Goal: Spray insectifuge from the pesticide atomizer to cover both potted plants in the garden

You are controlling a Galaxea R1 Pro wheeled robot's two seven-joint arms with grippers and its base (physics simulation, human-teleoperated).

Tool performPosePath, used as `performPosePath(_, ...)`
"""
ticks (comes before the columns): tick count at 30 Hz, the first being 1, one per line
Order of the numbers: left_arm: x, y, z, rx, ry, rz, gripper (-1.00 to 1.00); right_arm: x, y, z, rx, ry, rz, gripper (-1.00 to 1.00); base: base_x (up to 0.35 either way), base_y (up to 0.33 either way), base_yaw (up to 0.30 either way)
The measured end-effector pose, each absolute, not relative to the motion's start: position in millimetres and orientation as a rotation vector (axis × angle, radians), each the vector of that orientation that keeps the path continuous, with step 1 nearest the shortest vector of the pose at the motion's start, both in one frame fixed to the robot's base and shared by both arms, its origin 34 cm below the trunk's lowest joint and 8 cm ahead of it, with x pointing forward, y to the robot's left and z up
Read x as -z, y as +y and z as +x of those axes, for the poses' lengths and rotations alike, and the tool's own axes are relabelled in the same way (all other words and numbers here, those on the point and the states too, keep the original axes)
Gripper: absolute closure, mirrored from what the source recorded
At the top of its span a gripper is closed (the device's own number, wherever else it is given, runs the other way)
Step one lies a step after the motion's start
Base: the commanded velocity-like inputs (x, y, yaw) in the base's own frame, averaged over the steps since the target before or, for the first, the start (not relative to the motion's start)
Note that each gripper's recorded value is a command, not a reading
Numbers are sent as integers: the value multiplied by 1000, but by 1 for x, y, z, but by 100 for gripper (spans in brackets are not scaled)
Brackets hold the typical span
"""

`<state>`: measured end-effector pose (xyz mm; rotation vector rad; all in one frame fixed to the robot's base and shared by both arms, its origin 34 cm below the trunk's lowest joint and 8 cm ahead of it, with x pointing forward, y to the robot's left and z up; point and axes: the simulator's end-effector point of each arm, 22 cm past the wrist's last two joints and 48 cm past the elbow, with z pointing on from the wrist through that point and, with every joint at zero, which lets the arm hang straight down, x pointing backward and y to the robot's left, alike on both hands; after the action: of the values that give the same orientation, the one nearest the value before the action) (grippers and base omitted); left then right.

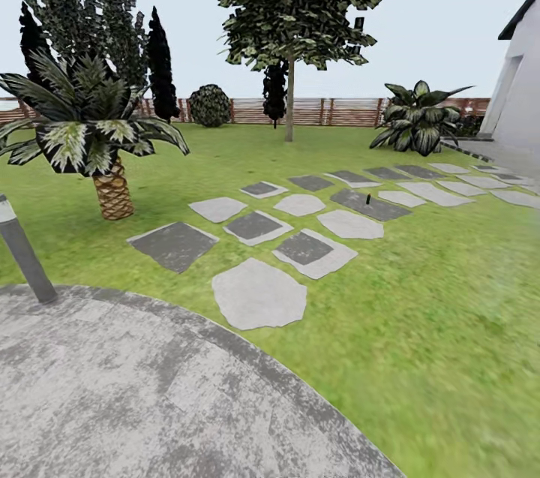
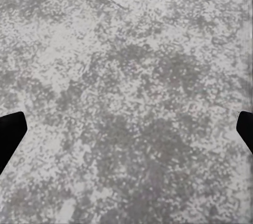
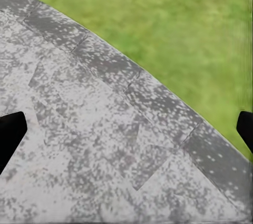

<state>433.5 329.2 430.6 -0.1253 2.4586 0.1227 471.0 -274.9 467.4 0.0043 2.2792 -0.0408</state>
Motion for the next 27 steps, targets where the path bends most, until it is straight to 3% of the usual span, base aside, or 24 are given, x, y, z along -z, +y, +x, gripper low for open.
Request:
performPosePath(22, -382, 330, 422, -127, 2476, -114, -100, -418, -275, 460, 41, 2297, 4, -100, 0, 0, -276)
performPosePath(27, -371, 331, 420, -129, 2478, -115, -100, -407, -274, 458, 39, 2299, -1, -100, 0, 0, -90)
